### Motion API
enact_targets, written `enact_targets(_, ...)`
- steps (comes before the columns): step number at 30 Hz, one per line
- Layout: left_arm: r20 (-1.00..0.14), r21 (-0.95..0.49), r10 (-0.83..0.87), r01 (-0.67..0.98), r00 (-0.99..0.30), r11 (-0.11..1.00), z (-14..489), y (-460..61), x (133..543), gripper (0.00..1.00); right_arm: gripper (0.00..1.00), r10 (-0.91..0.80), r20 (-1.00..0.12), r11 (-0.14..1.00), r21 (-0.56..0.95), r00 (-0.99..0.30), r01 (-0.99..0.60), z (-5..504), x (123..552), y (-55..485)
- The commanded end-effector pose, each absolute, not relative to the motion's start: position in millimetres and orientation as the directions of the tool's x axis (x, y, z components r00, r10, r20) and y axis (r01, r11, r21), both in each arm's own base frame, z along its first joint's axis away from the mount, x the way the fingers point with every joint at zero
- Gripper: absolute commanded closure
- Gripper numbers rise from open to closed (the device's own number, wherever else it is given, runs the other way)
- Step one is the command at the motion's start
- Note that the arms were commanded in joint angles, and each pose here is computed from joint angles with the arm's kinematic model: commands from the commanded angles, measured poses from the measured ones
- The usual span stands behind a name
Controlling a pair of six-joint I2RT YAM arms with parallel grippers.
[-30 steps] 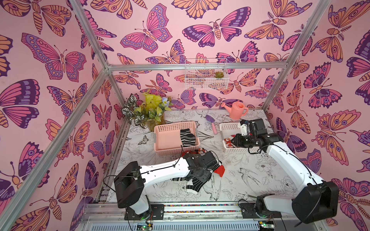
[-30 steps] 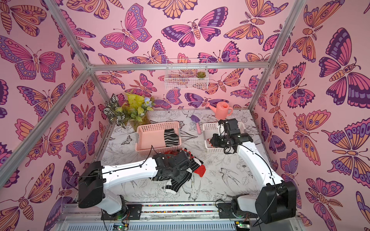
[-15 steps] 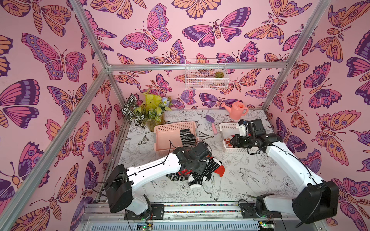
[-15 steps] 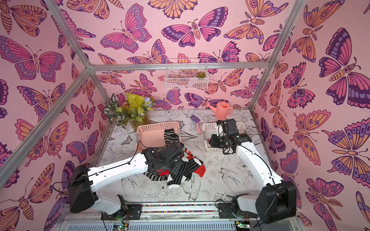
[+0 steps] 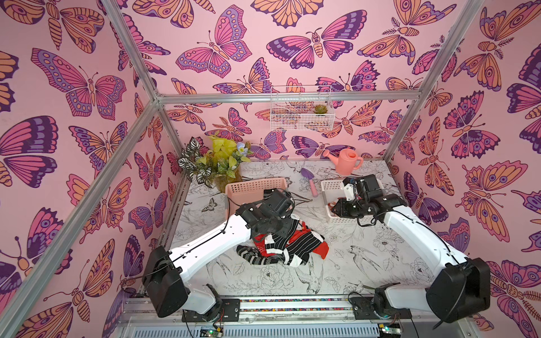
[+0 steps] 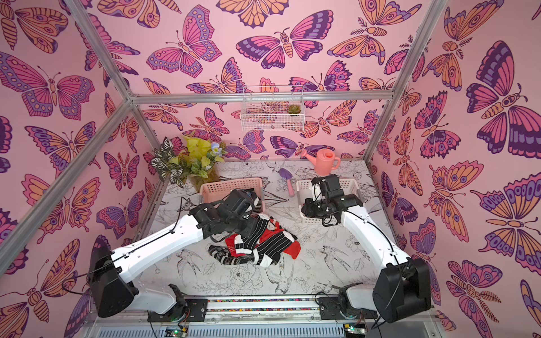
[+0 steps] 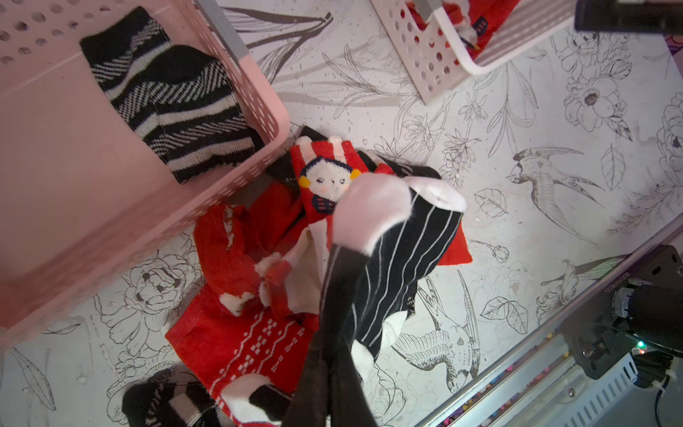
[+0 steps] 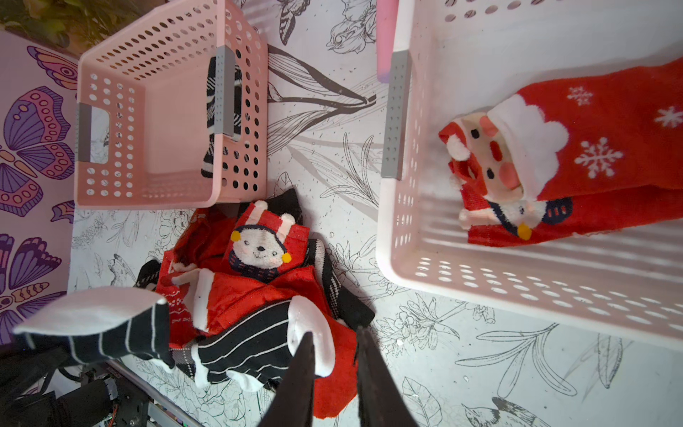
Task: Sort the socks into the basket by color
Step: Pick up the sock at the center of the board, then place the sock in the bin.
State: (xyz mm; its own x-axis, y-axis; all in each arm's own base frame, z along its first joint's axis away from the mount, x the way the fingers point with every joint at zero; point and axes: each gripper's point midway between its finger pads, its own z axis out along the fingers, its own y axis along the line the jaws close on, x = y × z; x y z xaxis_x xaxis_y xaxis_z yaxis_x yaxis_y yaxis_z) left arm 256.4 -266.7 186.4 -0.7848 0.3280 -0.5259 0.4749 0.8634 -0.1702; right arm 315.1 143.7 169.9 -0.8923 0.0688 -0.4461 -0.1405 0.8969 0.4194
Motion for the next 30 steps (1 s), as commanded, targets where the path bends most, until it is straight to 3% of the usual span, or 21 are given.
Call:
enact_targets(1,-0.57,-0.171,0.315,0.484,-0.759,0.858,209,-260,268,1.0,0.76,0.047,-0.475,0.894,0.412,-0.879,-0.176,179,319,150)
enact_targets(15,-0.623,-0.133,0.231,0.391,-0.748,0.911,242,-221,331,1.0,0.75,-0.051,-0.503,0.872,0.399,-0.863,-0.284,188,300,173)
enact_targets(30,-0.599,-0.184,0.114,0.274,-0.793,0.944,236,-189,394,1.0,0.74,-0.123,-0.501,0.861,0.376,-0.857,-0.343,186,285,191)
